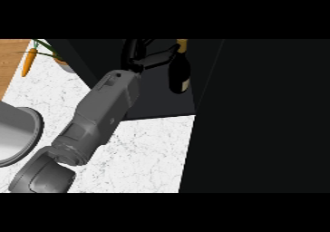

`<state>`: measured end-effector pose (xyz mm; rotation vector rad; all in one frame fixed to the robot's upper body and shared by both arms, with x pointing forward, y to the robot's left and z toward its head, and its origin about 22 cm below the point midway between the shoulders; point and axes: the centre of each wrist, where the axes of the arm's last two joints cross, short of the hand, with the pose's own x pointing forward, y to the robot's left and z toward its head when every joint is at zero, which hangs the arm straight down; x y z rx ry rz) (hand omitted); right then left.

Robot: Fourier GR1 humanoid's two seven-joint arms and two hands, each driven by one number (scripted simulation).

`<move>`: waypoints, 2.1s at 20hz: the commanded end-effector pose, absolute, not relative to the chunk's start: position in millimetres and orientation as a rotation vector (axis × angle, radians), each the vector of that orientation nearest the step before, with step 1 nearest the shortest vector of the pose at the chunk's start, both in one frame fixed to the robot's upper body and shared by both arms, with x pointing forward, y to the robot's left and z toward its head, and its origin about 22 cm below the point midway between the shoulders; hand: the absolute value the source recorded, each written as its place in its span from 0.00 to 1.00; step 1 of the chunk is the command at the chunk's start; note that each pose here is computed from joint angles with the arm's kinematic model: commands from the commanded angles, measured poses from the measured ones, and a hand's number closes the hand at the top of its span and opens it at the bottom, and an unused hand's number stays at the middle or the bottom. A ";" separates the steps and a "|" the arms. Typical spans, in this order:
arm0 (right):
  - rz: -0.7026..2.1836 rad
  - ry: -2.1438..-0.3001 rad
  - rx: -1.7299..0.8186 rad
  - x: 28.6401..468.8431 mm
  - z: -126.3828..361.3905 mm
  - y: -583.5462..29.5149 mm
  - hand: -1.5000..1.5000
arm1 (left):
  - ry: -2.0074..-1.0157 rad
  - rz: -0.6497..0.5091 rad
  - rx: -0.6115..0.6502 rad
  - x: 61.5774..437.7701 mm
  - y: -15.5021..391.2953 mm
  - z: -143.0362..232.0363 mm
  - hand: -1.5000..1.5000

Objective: Pick up the wine, place it into the cabinet and close the cabinet

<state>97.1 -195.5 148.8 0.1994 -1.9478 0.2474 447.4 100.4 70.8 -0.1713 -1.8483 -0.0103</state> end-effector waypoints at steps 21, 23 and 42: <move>0.164 -1.928 0.188 70.3 179.3 -205.1 0.00 | -1.761 -0.020 -0.518 407.4 90.2 27.3 0.00; 0.164 -1.920 0.194 65.1 183.9 -210.1 0.00 | -1.786 -0.012 -0.519 406.7 86.6 37.0 0.00; 0.204 -1.931 0.172 58.3 190.6 -211.5 0.00 | -1.712 0.099 -0.578 282.0 138.6 -20.3 0.00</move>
